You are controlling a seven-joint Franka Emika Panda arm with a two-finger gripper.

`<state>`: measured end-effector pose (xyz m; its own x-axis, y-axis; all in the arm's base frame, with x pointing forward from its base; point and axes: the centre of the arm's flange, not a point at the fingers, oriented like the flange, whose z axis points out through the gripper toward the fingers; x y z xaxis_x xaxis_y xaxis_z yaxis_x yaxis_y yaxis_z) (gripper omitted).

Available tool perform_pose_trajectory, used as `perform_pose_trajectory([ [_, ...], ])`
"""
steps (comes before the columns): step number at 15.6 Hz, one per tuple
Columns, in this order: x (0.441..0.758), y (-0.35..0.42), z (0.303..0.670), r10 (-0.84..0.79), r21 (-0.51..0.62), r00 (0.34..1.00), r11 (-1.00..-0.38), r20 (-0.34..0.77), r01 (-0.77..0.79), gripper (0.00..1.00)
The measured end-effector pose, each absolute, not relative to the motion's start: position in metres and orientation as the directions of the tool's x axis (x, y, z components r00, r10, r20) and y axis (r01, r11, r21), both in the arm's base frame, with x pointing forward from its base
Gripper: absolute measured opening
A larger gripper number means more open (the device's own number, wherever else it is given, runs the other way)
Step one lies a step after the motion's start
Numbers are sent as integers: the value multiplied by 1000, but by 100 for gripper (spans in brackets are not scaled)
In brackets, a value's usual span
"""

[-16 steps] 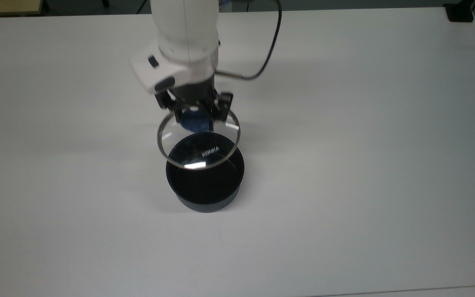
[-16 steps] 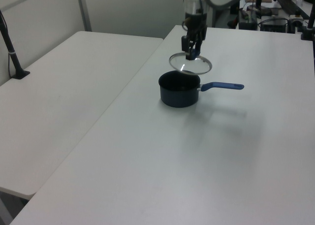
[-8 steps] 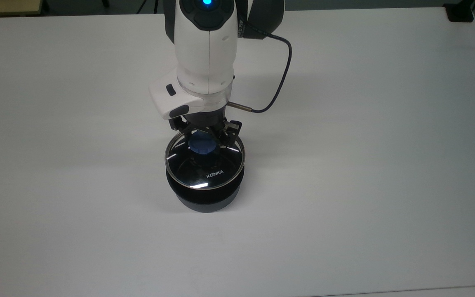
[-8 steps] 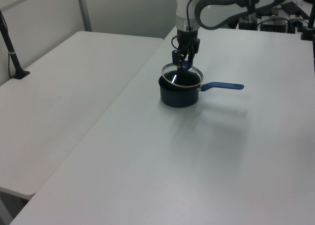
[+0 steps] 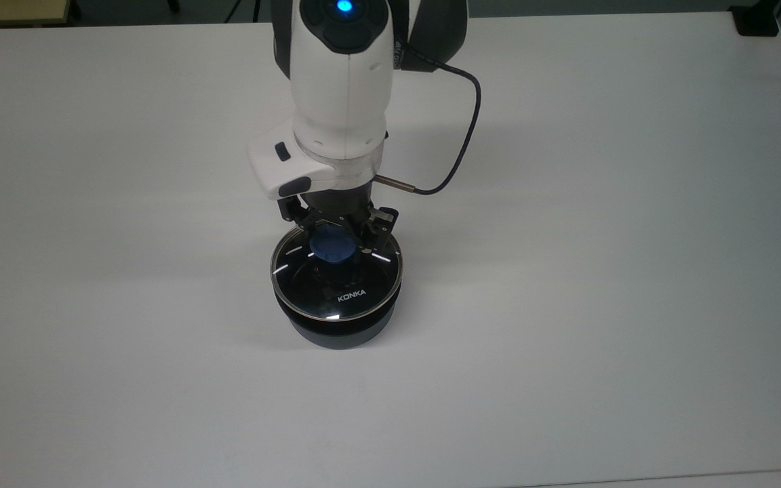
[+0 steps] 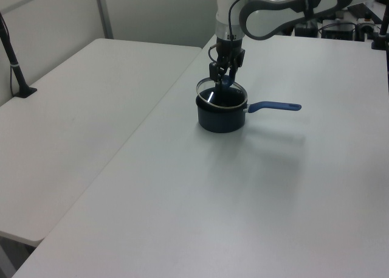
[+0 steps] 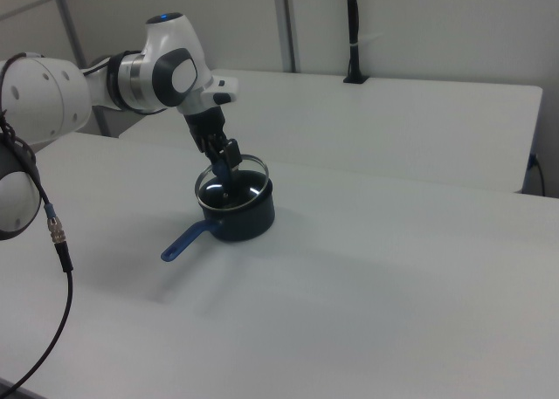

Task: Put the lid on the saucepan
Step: 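Open the gripper to release the lid knob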

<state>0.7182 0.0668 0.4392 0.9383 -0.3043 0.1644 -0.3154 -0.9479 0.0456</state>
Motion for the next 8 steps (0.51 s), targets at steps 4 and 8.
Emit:
perform_pose_trajectory([
  [4, 719, 71, 434, -295, 57, 942, -950, 162, -308, 67],
  [8, 719, 71, 432, -310, 60, 937, -945, 163, -323, 84],
])
